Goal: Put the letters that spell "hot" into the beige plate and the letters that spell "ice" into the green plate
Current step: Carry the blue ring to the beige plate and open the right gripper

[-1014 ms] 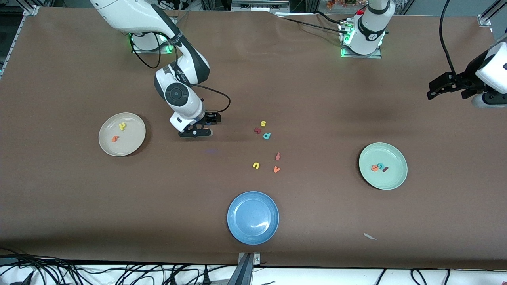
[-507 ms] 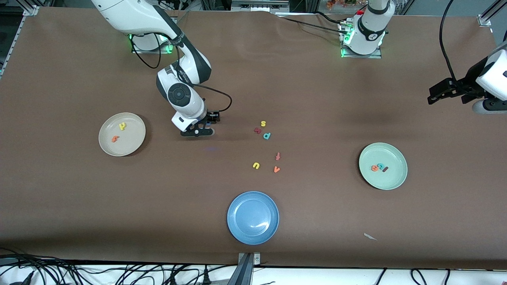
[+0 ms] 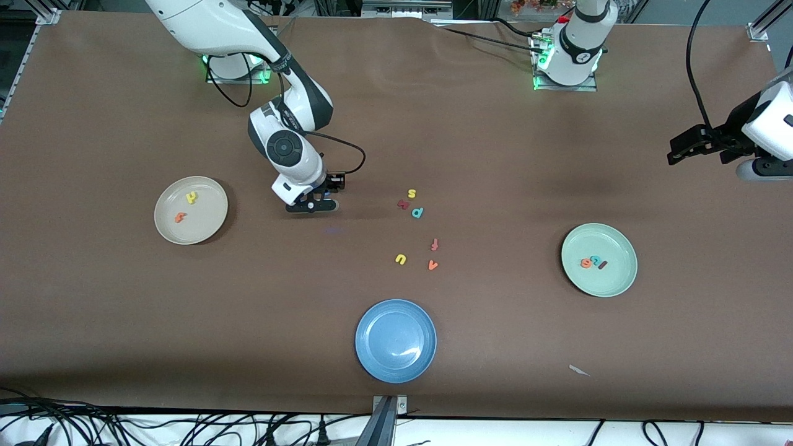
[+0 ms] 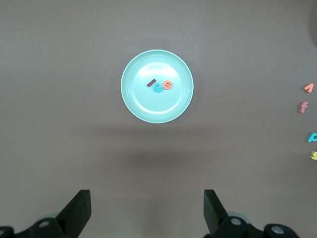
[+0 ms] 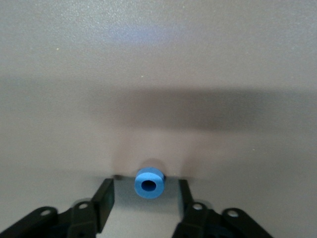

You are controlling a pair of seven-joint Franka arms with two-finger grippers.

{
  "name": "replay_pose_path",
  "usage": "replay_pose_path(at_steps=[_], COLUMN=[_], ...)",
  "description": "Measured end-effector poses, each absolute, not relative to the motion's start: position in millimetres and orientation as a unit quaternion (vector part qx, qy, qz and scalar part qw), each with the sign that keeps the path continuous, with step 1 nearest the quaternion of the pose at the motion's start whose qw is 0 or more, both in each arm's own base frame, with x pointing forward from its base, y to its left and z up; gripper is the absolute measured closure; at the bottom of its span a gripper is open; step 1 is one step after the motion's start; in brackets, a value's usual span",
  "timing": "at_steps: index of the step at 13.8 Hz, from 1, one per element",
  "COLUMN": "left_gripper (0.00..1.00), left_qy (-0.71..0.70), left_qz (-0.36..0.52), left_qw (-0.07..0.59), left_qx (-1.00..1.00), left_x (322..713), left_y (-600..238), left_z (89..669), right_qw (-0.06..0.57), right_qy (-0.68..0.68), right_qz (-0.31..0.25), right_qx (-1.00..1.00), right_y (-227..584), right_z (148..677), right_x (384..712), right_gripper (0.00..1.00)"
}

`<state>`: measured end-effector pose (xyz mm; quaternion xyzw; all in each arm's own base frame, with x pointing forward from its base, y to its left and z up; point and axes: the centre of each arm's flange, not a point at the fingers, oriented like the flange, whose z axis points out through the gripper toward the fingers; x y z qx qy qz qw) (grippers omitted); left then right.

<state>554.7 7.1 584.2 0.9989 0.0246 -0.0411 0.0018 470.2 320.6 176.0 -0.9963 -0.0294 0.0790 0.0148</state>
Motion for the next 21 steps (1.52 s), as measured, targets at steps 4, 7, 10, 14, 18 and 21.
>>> replay_pose_path(at_steps=[4, 7, 10, 14, 18, 21], left_gripper=[0.0, 0.0, 0.0, 0.0, 0.0, 0.0], left_qy=[0.027, 0.027, 0.027, 0.027, 0.027, 0.027], left_qz=[-0.044, -0.046, -0.046, -0.046, -0.046, -0.044], left_qw=[0.002, 0.002, 0.002, 0.002, 0.002, 0.002], left_qx=[0.999, 0.999, 0.999, 0.999, 0.999, 0.999], left_x=[555.8, 556.8, 556.9, 556.9, 557.0, 557.5], left_y=[9.8, 10.1, 10.3, 10.3, 10.4, 10.4], left_z=[581.5, 579.1, 578.7, 578.7, 578.6, 578.9], right_qw=[0.015, 0.015, 0.015, 0.015, 0.0, -0.03], right_qy=[-0.029, -0.029, -0.029, -0.029, -0.016, -0.025], right_qz=[0.079, 0.078, 0.078, 0.078, 0.082, 0.1], right_qx=[-0.996, -0.996, -0.996, -0.996, -0.997, -0.994], right_y=[320.1, 319.7, 319.8, 319.8, 303.2, 246.9], right_z=[173.2, 173.9, 174.3, 174.5, 196.2, 240.2], right_x=[470.3, 471.0, 471.1, 471.2, 489.2, 520.0], right_gripper=[0.56, 0.68, 0.73, 0.73, 0.73, 0.73])
